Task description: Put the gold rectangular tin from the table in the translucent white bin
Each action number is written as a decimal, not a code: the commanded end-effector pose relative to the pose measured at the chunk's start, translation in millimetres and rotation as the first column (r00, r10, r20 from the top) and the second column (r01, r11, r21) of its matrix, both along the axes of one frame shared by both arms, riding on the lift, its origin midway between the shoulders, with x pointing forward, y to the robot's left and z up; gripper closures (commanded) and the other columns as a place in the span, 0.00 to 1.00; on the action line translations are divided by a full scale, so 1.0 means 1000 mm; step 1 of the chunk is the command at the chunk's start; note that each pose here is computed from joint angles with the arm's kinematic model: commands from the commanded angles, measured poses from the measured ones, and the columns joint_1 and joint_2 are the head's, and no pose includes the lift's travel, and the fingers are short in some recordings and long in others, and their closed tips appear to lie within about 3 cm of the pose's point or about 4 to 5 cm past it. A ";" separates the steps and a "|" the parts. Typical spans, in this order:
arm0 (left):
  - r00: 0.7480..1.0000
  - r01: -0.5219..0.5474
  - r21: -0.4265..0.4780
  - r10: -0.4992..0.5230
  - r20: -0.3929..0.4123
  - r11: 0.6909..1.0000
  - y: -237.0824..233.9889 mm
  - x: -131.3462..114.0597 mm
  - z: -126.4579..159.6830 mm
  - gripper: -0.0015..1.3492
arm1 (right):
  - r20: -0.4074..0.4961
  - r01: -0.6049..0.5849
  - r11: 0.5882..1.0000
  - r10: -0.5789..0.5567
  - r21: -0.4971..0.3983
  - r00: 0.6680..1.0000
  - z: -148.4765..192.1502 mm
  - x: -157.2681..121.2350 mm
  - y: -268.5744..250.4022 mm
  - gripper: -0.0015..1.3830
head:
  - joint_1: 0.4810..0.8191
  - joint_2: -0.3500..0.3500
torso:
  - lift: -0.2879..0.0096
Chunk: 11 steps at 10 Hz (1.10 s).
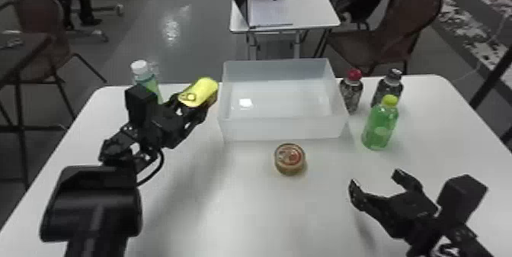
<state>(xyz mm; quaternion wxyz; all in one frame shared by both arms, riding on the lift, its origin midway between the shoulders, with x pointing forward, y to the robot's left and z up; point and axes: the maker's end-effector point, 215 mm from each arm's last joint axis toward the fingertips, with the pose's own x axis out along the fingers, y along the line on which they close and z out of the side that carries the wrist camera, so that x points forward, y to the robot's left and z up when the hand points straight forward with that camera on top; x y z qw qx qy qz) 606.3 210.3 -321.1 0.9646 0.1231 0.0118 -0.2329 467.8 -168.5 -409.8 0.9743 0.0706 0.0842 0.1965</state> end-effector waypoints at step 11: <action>0.997 -0.053 -0.088 0.047 -0.063 0.995 -0.070 0.079 -0.028 0.61 | -0.002 -0.026 1.000 0.026 0.000 1.000 -0.003 0.011 0.013 0.07 | 0.63 0.51 | 0.54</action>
